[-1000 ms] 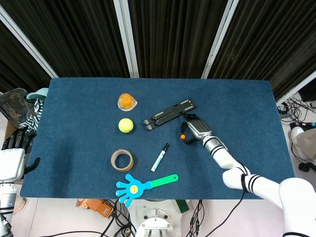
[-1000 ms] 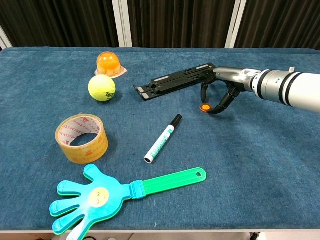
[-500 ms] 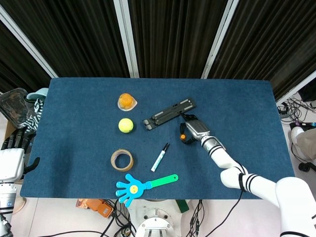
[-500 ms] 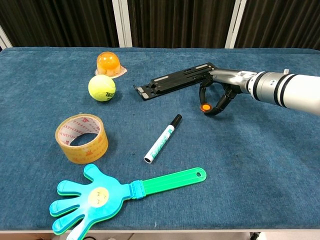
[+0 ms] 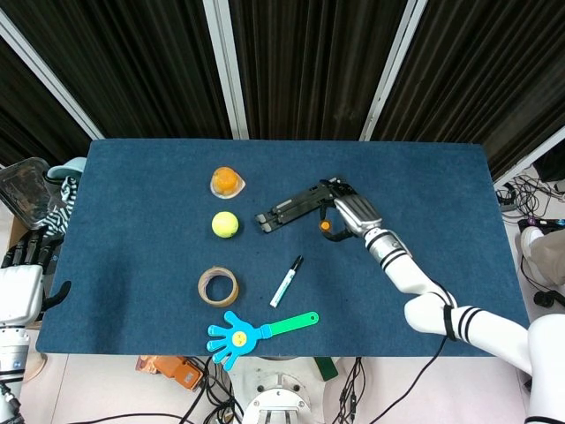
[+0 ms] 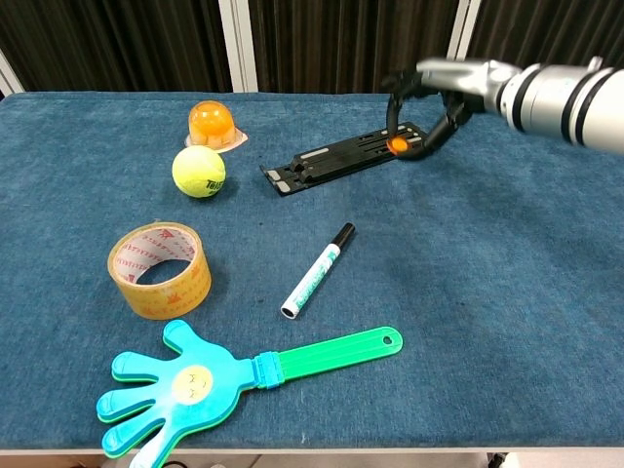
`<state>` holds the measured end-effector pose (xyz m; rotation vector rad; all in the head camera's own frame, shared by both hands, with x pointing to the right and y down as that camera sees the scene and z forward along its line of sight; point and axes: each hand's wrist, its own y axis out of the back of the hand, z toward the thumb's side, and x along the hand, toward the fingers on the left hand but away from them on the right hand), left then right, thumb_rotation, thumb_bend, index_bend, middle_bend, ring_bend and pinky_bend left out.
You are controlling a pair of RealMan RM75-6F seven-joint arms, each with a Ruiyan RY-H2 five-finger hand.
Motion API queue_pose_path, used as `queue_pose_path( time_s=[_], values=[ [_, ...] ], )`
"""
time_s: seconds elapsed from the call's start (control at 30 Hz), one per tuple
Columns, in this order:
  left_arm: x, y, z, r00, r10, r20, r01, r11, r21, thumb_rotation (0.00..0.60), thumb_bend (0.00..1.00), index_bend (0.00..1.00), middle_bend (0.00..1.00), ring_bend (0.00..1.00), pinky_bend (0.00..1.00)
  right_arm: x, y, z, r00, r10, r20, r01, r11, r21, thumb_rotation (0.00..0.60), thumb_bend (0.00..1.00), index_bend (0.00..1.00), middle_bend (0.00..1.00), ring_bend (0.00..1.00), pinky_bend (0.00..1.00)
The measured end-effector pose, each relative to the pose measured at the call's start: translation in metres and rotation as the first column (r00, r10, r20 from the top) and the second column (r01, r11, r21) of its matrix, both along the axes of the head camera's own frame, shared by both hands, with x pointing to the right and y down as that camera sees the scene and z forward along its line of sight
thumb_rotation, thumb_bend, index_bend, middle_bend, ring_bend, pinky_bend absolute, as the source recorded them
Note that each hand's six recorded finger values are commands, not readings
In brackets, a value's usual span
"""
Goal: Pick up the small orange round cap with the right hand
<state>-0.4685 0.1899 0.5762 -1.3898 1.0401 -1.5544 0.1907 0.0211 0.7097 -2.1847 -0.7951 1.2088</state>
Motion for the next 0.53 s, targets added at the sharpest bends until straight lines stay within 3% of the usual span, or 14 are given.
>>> queue_pose_path(
  time_s=[0.37,0.53],
  values=[
    [-0.001,0.000,-0.002,1.000,-0.008,-0.002,0.008,1.000,0.006,0.600,0.23,0.19,0.03,0.01,0.17,-0.038,-0.038,-0.079,0.986,0.022,0.163,-0.036,0.995,0.088,0.600,0.48,0.62,0.02,0.11,0.12],
    [-0.002,0.000,-0.003,1.000,-0.011,-0.005,0.011,1.000,0.007,0.600,0.23,0.19,0.03,0.01,0.17,-0.048,-0.043,-0.097,0.975,0.034,0.219,-0.058,0.993,0.102,0.600,0.48,0.62,0.02,0.12,0.12]
  ],
)
